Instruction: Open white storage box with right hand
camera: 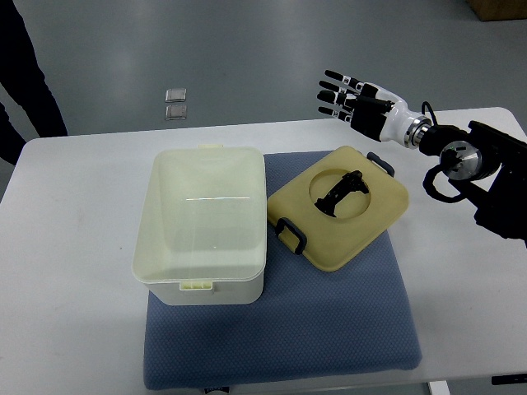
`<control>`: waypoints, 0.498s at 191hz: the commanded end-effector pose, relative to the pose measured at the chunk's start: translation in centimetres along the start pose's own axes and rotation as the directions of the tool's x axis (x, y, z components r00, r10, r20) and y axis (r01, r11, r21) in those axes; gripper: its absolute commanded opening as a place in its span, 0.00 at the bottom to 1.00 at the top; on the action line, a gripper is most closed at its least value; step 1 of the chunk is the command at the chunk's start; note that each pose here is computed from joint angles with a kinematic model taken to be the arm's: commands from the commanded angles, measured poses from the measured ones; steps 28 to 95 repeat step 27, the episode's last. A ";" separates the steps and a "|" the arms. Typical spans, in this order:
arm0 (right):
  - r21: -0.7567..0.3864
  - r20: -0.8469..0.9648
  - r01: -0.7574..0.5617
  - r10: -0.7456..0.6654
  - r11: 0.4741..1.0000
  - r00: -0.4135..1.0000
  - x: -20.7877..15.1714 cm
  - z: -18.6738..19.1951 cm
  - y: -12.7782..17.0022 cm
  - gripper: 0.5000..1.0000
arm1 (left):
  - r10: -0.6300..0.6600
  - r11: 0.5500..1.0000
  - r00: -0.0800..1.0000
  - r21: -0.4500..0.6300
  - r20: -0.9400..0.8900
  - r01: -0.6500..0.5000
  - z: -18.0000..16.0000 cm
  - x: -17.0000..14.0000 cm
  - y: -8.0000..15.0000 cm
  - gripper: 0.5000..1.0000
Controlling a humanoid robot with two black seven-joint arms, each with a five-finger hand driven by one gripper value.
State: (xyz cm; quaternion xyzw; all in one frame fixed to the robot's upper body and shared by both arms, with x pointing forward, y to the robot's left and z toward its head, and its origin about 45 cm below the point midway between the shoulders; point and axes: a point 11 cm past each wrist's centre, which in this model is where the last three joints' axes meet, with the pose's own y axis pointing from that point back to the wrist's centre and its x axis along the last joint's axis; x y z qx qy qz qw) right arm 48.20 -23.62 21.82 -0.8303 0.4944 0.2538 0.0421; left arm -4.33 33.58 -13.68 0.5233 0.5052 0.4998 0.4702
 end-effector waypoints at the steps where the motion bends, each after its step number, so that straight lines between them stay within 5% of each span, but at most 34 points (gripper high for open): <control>1: -0.009 -0.003 0.000 0.000 1.000 1.000 0.1 0.4 0.1 0.86 | 0.000 1.000 1.000 0.000 0.000 0.000 0.0 0.0 0.0 1.00; 95: -0.017 0.000 -0.003 0.003 1.000 1.000 0.4 0.9 0.3 0.86 | 0.000 1.000 1.000 0.000 0.000 0.000 0.0 0.0 0.0 1.00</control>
